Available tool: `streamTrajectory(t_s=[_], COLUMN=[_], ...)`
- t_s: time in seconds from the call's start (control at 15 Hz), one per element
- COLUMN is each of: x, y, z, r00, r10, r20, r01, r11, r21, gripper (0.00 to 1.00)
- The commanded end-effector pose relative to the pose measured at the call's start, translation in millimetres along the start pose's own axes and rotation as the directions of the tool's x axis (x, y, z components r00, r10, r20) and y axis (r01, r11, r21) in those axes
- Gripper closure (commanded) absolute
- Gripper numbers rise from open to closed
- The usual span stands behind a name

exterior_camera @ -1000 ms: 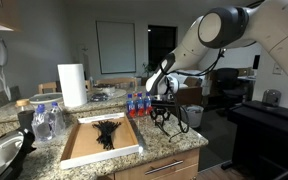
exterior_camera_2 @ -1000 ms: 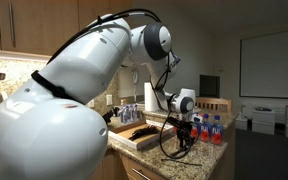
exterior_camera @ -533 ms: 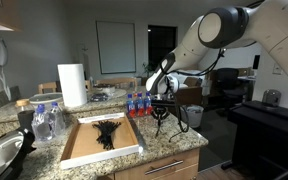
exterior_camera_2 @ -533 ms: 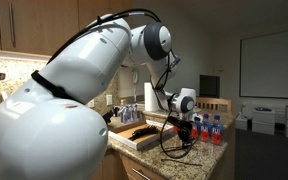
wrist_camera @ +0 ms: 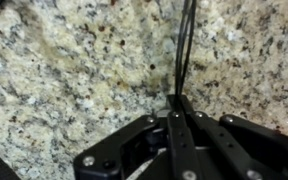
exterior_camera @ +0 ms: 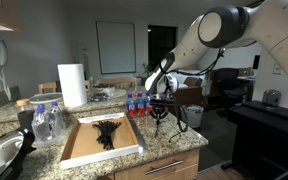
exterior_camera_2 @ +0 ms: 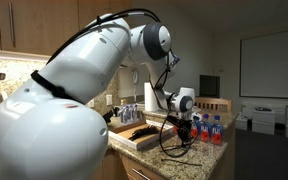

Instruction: Pick up the black objects from the counter and put them on the box cover

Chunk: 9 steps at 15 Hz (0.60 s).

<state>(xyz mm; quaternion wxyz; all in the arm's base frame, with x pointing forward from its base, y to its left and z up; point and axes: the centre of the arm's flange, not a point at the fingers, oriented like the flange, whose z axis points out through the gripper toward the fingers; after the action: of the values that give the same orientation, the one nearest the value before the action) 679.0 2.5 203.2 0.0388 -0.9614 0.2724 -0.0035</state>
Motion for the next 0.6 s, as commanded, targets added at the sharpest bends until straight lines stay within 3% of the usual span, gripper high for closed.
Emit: streamTrajectory(t_s=[0.0,0.53], x=[-21.4,-37.4], y=[-5.4,-29.9], z=[-36.0,-110.4], r00=[0.998,0.989], r10=[-0.041,-0.085], r20=[-0.051,-0.117], r01=[0.042,0.094], r11=[0.999,0.993], r21=[0.023,0.069], gripper=[0.97,0.96])
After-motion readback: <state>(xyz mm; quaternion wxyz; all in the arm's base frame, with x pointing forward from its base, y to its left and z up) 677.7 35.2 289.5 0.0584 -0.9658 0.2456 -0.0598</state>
